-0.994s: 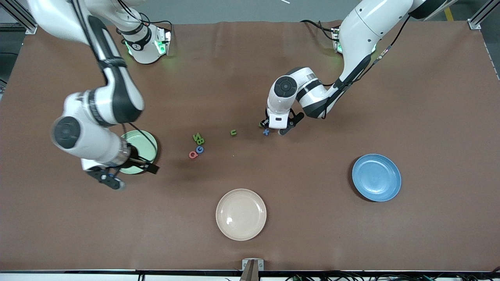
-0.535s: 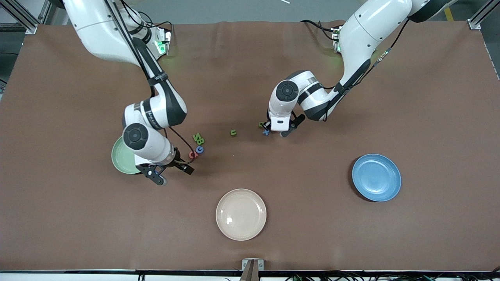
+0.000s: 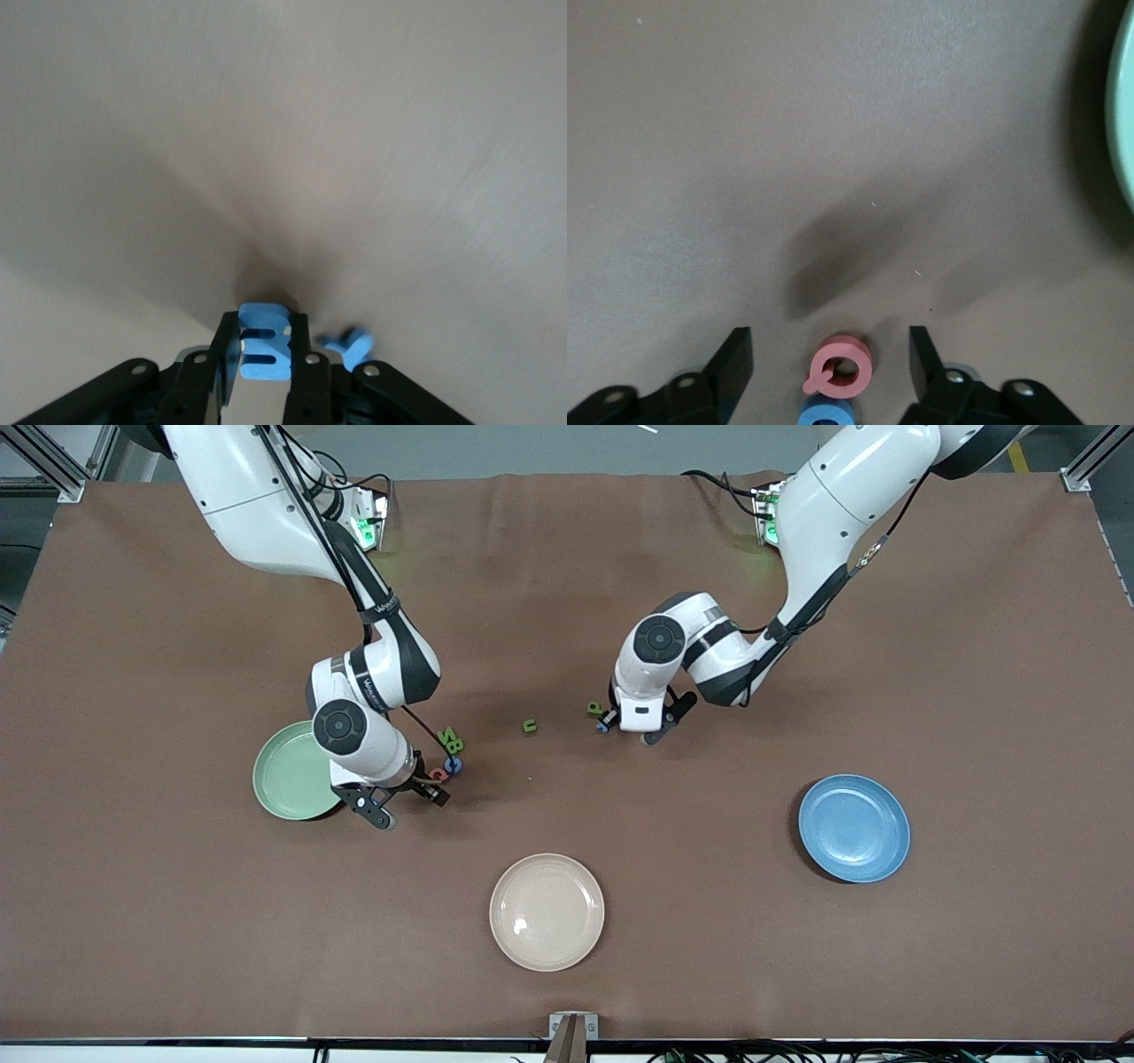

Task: Sort upper and lower case letters into plates
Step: 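Lower the blue m into the blue plate with the left gripper, then release the pink letter on the green plate while the left gripper returns, then grasp the blue x and the blue c with both grippers, then place the blue x on the blue plate while the right gripper drops blue c, then grasp the green d with the left gripper while the right gripper grasps N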

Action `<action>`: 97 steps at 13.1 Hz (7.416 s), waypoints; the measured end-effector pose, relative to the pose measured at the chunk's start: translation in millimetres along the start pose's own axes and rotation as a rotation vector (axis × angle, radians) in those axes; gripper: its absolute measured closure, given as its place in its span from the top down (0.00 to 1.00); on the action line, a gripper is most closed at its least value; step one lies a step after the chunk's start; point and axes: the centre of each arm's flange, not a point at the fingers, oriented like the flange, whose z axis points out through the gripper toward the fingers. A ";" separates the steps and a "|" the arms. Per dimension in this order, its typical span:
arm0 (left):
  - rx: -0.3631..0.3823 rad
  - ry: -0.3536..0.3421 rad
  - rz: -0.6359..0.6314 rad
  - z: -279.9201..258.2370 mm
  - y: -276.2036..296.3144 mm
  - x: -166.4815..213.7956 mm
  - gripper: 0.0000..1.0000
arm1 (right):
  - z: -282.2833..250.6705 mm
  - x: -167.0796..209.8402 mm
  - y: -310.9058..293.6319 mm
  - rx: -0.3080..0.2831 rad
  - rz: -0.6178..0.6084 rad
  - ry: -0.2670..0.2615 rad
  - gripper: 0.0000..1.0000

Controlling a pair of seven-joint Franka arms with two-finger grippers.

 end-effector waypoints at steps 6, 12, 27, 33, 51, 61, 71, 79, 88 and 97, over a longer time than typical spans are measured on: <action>0.012 0.153 0.085 -117.5 -27.6 171.7 0.26 | 17.0 -25.6 -2.7 -0.024 0.006 0.023 0.74; 0.082 0.185 0.138 -119.0 -107.7 327.3 0.26 | 21.8 -24.7 1.4 -0.021 0.013 0.029 0.53; 0.078 0.124 0.240 -111.1 -24.5 205.8 0.99 | -71.7 110.2 166.0 -0.048 -0.310 -0.028 0.35; 0.029 0.054 0.213 -57.4 23.6 53.6 0.84 | -11.1 91.7 207.6 -0.050 -0.344 -0.020 0.35; -0.030 0.030 -0.145 14.3 41.0 -23.3 0.27 | -38.5 -8.7 46.7 0.001 -0.207 0.041 1.00; 0.004 0.195 -0.040 -108.0 -15.1 255.7 0.27 | 23.8 -69.5 6.2 0.012 -0.287 0.062 0.81; 0.045 0.158 0.011 -102.3 -77.3 348.7 0.76 | 17.0 -45.5 20.8 -0.047 -0.308 0.019 0.34; 0.065 0.072 0.057 -109.7 -15.3 152.5 1.00 | -46.0 99.1 157.4 -0.063 -0.506 -0.077 0.34; 0.002 0.076 -0.252 -12.6 12.6 -34.7 0.91 | 1.7 92.4 168.7 -0.054 -0.508 -0.038 0.34; -0.020 0.083 -0.380 18.2 9.6 -89.7 0.71 | -39.8 91.6 134.2 -0.070 -0.537 -0.106 0.94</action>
